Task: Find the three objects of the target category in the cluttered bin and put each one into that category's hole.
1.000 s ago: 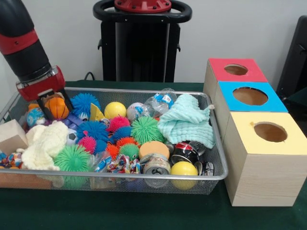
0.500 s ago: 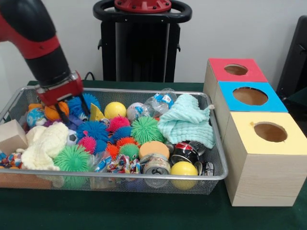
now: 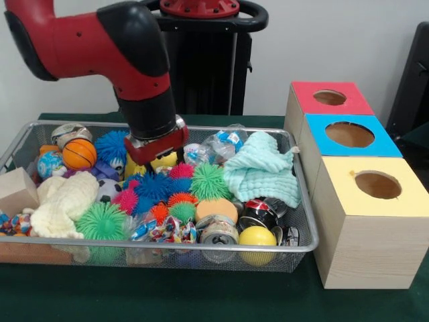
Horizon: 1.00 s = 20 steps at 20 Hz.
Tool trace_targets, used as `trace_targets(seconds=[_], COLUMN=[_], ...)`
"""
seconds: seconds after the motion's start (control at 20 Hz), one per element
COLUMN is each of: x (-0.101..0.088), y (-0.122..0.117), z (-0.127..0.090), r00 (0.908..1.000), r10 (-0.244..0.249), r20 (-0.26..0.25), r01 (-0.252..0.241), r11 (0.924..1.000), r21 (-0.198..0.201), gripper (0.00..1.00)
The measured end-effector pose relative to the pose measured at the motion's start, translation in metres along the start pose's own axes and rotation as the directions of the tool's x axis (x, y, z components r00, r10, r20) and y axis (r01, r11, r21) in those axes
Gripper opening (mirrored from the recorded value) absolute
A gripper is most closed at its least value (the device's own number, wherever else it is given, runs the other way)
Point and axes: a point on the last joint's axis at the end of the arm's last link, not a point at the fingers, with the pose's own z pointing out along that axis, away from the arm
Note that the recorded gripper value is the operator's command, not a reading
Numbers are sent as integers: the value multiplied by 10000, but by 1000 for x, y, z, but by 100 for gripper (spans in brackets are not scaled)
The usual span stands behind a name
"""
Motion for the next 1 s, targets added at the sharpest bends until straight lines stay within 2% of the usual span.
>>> trace_targets(seconds=[0.15, 0.3, 0.35, 0.55, 0.65, 1.0], x=[-2, -5, -4, -5, -5, -20], y=[7, 7, 7, 6, 5, -1], z=[3, 2, 2, 3, 3, 3], r00=[9986, 9931, 9886, 9753, 9733, 9601], r10=[367, 1014, 1341, 2026, 2110, 2602], r20=[-369, -595, -684, -878, -899, -1029], r01=[-360, -984, -1300, -1945, -2021, -2408], r11=[9991, 9938, 9896, 9765, 9744, 9556], r21=[203, 510, 612, 923, 988, 1699], gripper=[100, 100, 100, 100, 100, 100])
